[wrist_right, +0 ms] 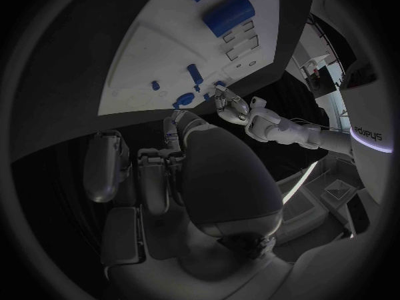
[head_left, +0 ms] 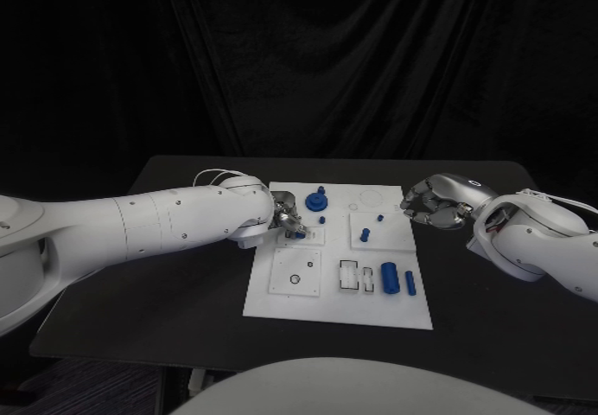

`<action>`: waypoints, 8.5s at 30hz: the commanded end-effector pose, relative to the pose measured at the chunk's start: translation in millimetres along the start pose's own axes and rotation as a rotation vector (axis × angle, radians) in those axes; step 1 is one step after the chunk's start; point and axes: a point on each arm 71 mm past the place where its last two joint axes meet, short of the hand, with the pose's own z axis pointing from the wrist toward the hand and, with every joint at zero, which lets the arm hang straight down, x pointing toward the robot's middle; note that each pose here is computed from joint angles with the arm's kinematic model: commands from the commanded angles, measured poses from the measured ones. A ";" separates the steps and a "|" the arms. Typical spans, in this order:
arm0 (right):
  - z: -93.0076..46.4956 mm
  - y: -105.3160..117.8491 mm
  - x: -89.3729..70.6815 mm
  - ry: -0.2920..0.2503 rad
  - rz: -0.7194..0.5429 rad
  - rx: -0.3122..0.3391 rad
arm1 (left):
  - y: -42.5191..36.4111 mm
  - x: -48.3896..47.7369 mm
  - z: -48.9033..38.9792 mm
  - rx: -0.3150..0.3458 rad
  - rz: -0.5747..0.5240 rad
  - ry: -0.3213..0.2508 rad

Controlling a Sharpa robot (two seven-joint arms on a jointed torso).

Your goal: Assemble the parts on the task board

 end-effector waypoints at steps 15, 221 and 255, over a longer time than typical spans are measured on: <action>0.1 -1.6 2.2 0.016 0.000 0.025 | 0.7 2.9 4.6 -0.018 0.011 0.021; 1.9 4.8 4.2 0.027 0.003 -0.001 | 36.0 -70.9 22.8 -0.077 0.031 0.004; 2.7 5.5 6.2 0.050 0.002 0.008 | 38.9 -67.5 24.0 -0.080 0.034 0.028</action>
